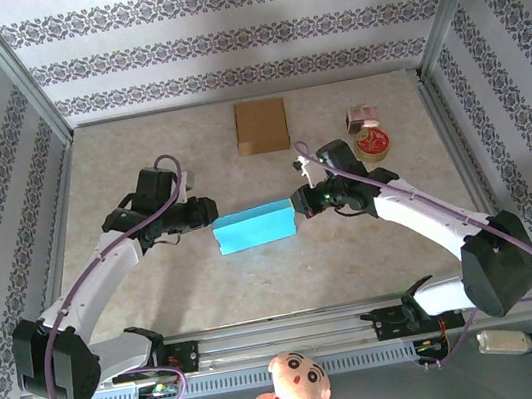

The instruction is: Fold the paper box

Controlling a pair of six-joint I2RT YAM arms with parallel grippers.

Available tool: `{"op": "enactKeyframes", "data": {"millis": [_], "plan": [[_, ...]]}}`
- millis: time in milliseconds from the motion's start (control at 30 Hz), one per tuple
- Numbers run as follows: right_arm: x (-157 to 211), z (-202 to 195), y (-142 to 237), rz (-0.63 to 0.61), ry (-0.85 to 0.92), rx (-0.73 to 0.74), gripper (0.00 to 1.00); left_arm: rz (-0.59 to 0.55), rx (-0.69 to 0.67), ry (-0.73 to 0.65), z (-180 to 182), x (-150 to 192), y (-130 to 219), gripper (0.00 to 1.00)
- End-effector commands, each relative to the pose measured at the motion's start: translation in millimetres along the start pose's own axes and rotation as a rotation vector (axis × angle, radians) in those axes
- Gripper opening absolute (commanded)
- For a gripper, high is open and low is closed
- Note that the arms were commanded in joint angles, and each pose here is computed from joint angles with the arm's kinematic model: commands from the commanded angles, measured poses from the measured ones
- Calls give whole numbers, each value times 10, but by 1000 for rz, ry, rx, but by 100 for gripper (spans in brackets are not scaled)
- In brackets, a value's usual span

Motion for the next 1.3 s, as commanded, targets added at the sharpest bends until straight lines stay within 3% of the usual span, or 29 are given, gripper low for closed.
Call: {"op": "enactKeyframes", "data": {"millis": [0,133,267,433,500,667,833,1000,1267], "plan": [[251,-18,-62,90,-13,28,10,-41,50,25,-67,1,63,37],[232,-8,-61,84,-11,25,11,-93,131,128,-91,-22,43,41],[208,6,-54,79,-6,20,11,-125,86,184,-14,-31,45,40],[184,14,-52,75,-5,21,11,-76,60,229,50,17,-46,39],[181,9,-49,75,-5,25,12,-59,52,244,89,54,-76,33],[180,12,-64,78,-3,27,12,-51,-63,261,261,151,-52,27],[167,0,-93,85,5,28,12,-19,2,307,286,219,-157,27],[171,-16,-122,94,6,33,13,-14,-20,324,371,266,-219,25],[31,93,46,40,15,-10,33,-24,-58,326,463,301,-243,23]]}}
Point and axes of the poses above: each hand's point on the last joint's axis, 136 mm out from that joint toward the fingers, its own y axis back along the fingers, its own z axis along the line the jaws close on, x = y × z, the point moved 7 cm from there along y, back along the fingers, and after that the axes turned 15 degrees about y, right-handed, at the moved point
